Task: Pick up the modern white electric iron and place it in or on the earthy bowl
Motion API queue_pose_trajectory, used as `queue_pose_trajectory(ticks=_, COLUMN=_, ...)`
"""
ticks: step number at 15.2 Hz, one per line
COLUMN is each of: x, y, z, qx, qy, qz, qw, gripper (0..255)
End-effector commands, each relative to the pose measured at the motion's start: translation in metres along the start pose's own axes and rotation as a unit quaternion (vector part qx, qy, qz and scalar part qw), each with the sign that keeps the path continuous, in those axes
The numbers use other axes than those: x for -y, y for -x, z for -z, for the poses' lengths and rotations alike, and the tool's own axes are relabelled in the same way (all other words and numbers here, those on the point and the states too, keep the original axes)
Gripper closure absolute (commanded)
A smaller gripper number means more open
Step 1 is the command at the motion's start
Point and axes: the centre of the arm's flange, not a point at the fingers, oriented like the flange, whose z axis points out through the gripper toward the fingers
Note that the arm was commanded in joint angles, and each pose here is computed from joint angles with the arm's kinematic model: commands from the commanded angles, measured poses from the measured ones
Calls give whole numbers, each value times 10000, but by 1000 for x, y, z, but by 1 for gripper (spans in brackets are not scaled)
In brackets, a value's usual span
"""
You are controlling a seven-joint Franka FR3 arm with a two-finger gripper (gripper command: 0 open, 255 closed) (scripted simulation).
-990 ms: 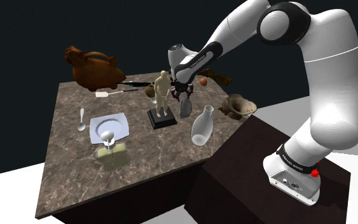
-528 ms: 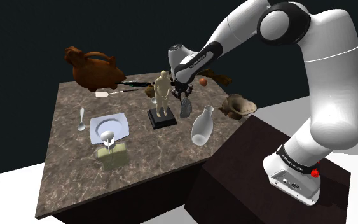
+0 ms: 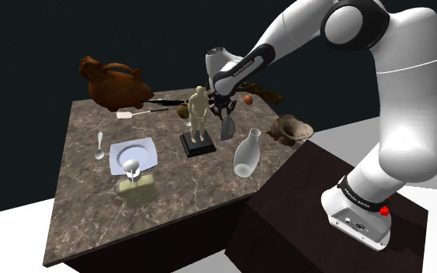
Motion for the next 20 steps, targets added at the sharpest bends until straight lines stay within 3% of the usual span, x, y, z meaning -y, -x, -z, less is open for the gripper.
queue_pose_trajectory(ticks=1, x=-3, y=0, z=10, qx=0, qy=0, qz=1, qw=10000, gripper=255)
queue_pose_trajectory(ticks=20, x=-28, y=0, z=107, qx=0, qy=0, qz=1, qw=10000, gripper=255)
